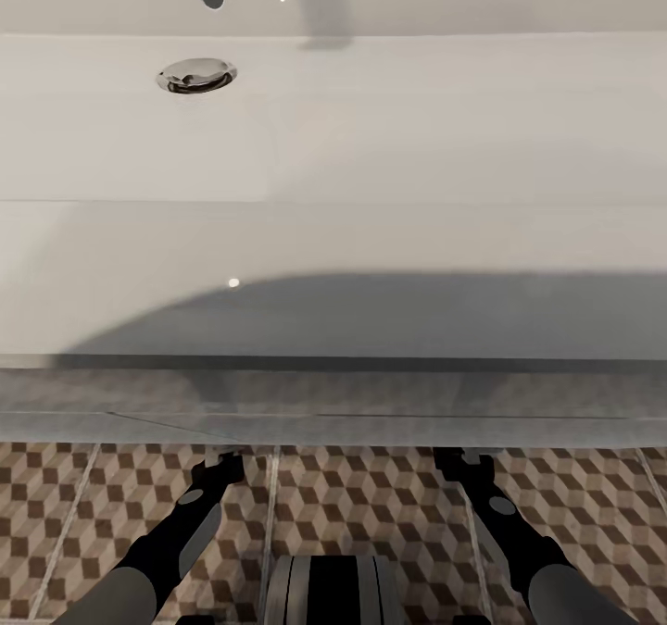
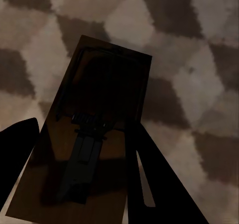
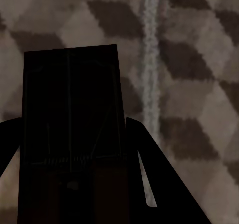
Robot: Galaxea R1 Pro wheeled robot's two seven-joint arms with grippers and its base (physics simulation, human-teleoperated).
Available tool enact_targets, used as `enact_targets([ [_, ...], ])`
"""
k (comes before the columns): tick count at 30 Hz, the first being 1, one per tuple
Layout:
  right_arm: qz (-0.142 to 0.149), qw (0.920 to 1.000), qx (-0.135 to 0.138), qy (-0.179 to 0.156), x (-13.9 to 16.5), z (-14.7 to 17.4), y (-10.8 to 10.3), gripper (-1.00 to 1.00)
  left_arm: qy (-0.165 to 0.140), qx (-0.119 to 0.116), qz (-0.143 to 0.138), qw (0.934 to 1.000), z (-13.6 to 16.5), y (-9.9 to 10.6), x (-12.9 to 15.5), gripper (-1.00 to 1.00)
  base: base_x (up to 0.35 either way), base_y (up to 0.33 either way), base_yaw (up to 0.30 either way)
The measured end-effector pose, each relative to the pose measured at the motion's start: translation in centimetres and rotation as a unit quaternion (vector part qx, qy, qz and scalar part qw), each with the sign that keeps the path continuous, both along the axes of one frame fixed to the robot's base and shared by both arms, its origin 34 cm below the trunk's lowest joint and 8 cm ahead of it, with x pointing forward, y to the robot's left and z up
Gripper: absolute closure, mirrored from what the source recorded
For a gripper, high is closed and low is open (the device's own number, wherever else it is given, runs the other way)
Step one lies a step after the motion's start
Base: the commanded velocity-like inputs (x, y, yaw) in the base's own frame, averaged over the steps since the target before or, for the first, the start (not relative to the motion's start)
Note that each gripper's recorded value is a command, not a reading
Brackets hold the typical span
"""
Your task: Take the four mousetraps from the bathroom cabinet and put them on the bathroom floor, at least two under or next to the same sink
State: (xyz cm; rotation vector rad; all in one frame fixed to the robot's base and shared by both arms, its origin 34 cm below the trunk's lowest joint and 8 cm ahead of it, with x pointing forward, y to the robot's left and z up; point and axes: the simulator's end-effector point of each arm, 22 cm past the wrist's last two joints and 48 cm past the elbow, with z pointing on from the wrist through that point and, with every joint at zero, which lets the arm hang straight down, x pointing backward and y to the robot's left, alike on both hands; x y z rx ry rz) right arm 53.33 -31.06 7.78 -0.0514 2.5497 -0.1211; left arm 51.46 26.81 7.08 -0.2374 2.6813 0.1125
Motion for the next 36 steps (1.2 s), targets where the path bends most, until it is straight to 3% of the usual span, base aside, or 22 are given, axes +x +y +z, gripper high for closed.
enact_targets([
  [36, 0.001, 0.9998, 0.0, -0.018, 1.5, 0.8, 0.1, 1.0, -0.022, -0.015, -0.006, 0.9996, 0.8, -0.9, 1.8, 1.0, 0.0, 0.0, 0.0],
])
